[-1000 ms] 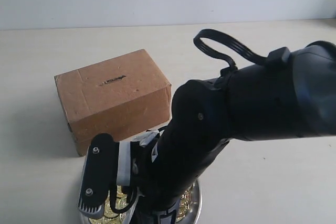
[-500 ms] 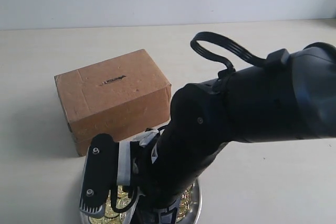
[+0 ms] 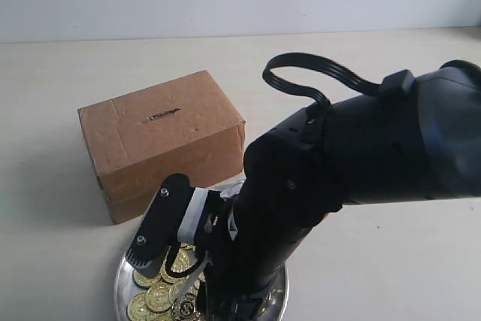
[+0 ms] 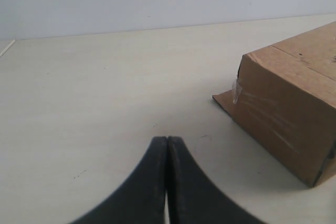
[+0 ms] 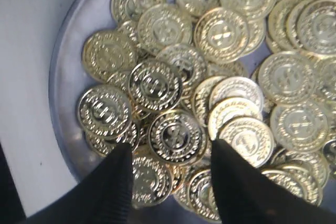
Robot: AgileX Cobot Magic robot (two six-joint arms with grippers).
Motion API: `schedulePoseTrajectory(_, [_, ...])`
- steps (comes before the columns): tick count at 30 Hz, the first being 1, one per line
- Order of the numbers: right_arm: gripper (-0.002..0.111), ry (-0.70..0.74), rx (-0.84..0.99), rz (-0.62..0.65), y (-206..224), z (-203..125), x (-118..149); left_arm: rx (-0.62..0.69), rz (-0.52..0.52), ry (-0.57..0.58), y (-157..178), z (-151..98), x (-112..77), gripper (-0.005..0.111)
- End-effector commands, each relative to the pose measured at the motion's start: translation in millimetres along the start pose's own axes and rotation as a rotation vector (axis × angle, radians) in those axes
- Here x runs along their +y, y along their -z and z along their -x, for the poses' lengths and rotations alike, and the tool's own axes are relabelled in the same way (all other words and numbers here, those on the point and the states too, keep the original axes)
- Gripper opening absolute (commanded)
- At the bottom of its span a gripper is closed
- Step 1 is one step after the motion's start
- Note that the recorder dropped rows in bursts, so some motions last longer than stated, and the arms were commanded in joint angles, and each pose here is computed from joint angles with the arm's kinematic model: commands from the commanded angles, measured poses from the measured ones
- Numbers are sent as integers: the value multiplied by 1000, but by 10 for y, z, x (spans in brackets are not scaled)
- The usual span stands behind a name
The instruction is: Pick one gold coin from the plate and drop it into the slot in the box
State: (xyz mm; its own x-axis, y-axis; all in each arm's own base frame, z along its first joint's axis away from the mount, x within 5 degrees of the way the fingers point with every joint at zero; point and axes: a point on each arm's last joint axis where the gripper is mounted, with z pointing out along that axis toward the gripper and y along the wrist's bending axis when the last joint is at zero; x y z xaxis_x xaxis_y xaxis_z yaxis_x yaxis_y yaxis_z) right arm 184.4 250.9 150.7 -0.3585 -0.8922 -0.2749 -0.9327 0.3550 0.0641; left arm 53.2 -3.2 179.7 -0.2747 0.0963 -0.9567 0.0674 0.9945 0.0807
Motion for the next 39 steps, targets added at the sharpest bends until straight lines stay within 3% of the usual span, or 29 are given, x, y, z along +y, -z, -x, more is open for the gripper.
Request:
schedulePoseTrajectory(1, [46,-145,76,31,10,-56,33,-16,-8,14,5,15,-5,0])
schedulePoseTrajectory(9, [46,-447,79,19,10,-54,32,-16,-8,14,5,15,-5,0])
schedulePoseTrajectory(22, [46,-704,73,5,-29,-45,20,-16,-8,14,5,15,-5,0])
schedulePoseTrajectory(32, [46,-732,110,8,-207,-66,6,-16,-8,14,5,15,-5,0])
schedulePoseTrajectory(39, [46,-671,97,-3,-222,-33,88,-16,-8,14,5,15,-5,0])
